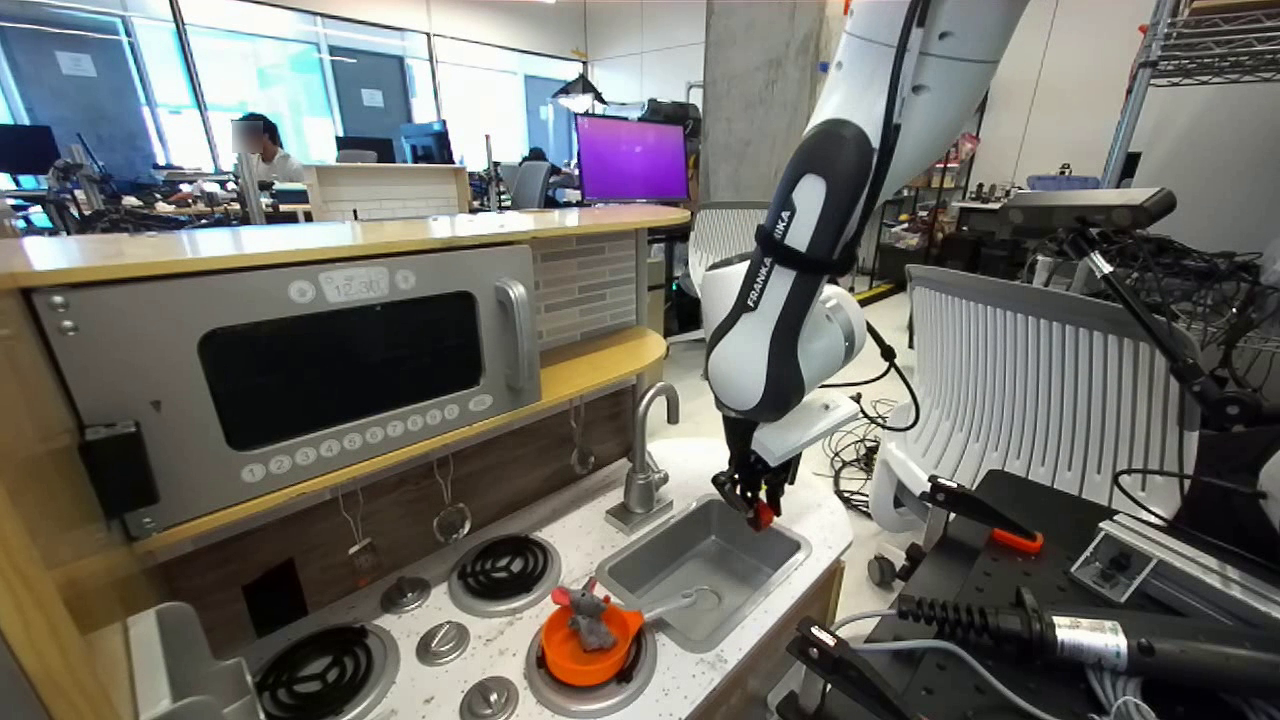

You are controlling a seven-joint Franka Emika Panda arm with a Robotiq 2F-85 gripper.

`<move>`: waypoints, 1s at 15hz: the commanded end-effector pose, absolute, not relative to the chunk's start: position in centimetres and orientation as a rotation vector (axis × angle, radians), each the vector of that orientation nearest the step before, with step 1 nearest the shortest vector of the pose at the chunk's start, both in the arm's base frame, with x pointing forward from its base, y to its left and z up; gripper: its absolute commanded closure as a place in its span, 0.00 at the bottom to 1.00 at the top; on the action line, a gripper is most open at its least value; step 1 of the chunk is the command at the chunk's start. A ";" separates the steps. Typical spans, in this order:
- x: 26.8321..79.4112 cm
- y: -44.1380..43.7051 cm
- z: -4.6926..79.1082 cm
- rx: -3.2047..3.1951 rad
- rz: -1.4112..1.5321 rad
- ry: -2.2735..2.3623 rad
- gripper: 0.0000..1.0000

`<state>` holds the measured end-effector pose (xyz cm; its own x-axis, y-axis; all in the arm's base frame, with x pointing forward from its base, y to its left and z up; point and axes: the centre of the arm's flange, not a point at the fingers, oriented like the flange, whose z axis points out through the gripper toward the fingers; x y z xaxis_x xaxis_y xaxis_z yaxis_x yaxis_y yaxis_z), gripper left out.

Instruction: Put the red toy in the orange pot

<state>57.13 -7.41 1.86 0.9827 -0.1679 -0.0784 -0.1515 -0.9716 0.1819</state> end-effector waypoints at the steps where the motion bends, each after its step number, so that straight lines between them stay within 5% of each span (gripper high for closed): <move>1: 53.4 -0.3 5.8 3.002 -0.090 -0.065 0.90; 15: 52.9 18.0 9.6 3.109 -0.041 0.315 0.90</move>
